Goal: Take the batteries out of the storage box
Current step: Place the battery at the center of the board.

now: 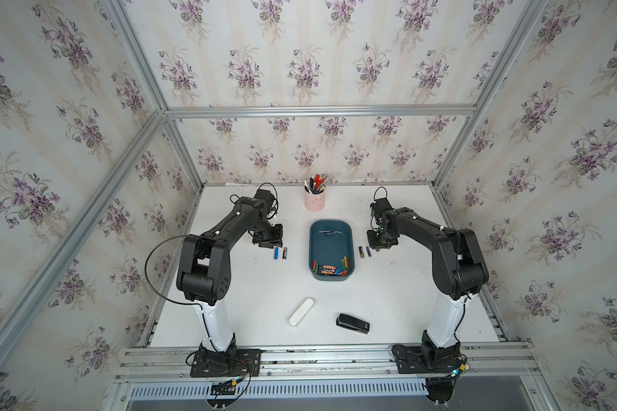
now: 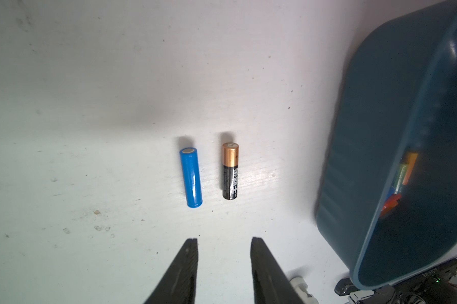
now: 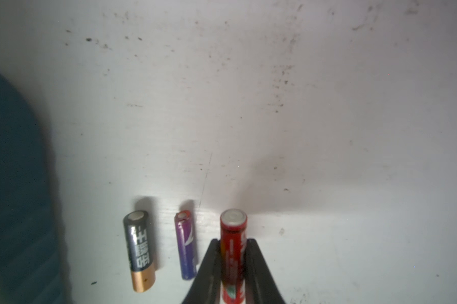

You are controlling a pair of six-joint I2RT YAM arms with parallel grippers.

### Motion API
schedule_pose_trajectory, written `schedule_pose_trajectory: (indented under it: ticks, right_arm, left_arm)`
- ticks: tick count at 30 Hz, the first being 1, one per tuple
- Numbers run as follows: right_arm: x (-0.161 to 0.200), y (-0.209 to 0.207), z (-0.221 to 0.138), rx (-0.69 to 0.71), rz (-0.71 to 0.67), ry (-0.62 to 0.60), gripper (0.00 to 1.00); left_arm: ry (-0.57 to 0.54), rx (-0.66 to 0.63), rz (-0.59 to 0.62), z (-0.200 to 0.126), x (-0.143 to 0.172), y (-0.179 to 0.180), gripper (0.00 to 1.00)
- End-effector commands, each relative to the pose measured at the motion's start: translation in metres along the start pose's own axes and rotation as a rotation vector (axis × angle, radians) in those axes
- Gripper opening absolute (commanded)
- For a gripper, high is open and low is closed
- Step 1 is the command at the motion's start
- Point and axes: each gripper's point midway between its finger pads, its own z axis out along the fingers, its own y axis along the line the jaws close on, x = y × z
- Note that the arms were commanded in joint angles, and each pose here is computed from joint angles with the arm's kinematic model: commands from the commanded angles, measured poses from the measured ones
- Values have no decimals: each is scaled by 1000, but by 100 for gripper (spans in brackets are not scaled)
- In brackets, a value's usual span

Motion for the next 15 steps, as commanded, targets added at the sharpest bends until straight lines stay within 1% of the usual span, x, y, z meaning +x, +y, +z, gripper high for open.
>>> schedule_pose_trajectory:
  ticks: [1, 15]
  right_arm:
    - [-1, 0, 4, 3, -10, -3, 19]
    - [14, -3, 17, 15, -12, 34, 21]
  left_arm:
    - [12, -15, -3, 0, 2, 2, 39]
    - [9, -17, 4, -2, -1, 0, 39]
